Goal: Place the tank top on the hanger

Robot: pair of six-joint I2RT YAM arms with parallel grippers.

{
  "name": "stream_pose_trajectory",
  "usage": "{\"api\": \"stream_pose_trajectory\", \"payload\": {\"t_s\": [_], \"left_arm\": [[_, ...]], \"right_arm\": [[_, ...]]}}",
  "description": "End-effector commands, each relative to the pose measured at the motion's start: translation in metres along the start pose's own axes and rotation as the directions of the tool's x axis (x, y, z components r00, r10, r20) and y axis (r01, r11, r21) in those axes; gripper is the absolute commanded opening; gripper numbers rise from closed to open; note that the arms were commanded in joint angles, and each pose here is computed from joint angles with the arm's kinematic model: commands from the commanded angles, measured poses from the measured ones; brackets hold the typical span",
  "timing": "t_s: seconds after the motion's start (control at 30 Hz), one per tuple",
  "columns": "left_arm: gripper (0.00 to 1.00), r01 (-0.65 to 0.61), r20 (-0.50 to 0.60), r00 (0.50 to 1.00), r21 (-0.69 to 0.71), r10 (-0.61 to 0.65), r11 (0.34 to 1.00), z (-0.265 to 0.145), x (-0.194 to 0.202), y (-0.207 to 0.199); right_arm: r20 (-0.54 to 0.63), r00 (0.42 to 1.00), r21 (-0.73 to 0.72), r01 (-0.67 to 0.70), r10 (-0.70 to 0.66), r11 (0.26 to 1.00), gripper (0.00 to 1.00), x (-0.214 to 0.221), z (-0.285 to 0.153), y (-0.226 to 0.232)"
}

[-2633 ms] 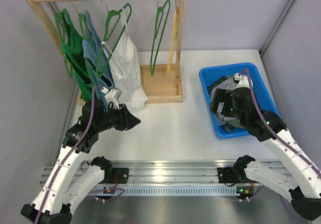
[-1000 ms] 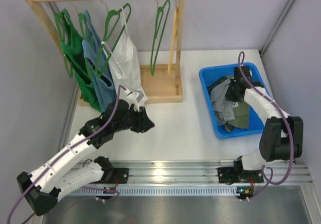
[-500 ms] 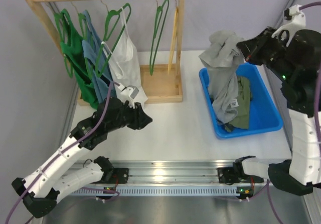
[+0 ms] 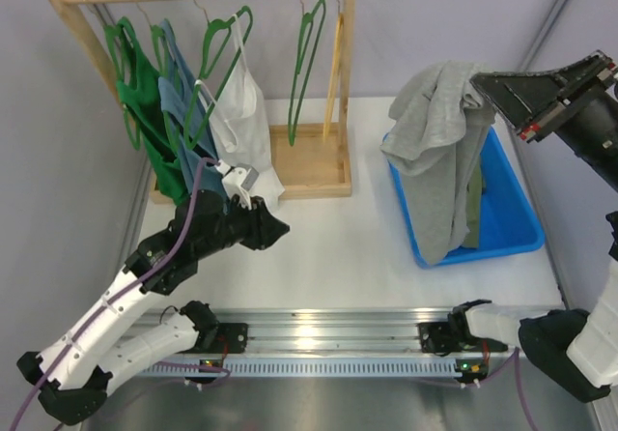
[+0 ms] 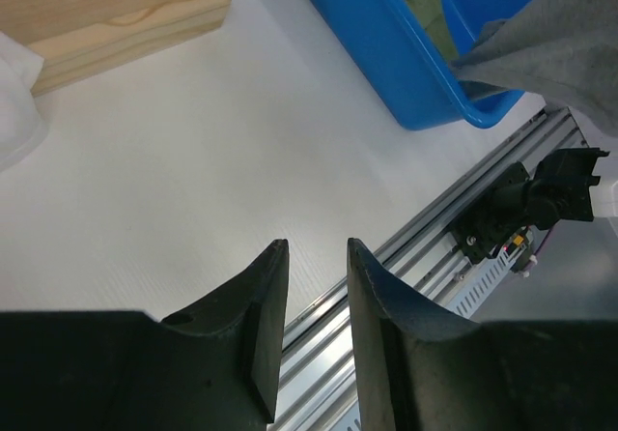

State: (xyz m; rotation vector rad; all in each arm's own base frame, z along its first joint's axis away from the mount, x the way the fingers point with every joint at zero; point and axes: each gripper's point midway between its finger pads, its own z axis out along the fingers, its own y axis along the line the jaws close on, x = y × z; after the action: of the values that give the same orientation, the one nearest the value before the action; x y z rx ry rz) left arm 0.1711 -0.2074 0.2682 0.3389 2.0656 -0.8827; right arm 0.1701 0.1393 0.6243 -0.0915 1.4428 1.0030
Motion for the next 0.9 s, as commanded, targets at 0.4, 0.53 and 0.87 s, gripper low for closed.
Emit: {"api": "stream_pose_trajectory", "payload": {"t_s": [0.4,0.53,0.87], "left_arm": [[0.36,0.008,0.113,0.994,-0.057,-0.001,0.998,-0.028,-0.026,0.002],[0.36,0.044,0.171,0.985,-0.145,-0.019,0.989,-0.038,-0.037,0.016],[0.37,0.068,0.120,0.991,-0.152,-0.050,0.986,-0.029,-0.023,0.020]], "right_arm": [[-0.294,0.931,-0.017,-0.233,0.218,0.972,0.00,0.169,0.056,-0.039],[-0.411,0.884,0.080,-0.209,0.223,0.975,0.00,0.256,0.075,-0.053],[-0.579,0.795,0.230,-0.054,0.182,0.972,0.53,0.371,0.083,-0.086]]}}
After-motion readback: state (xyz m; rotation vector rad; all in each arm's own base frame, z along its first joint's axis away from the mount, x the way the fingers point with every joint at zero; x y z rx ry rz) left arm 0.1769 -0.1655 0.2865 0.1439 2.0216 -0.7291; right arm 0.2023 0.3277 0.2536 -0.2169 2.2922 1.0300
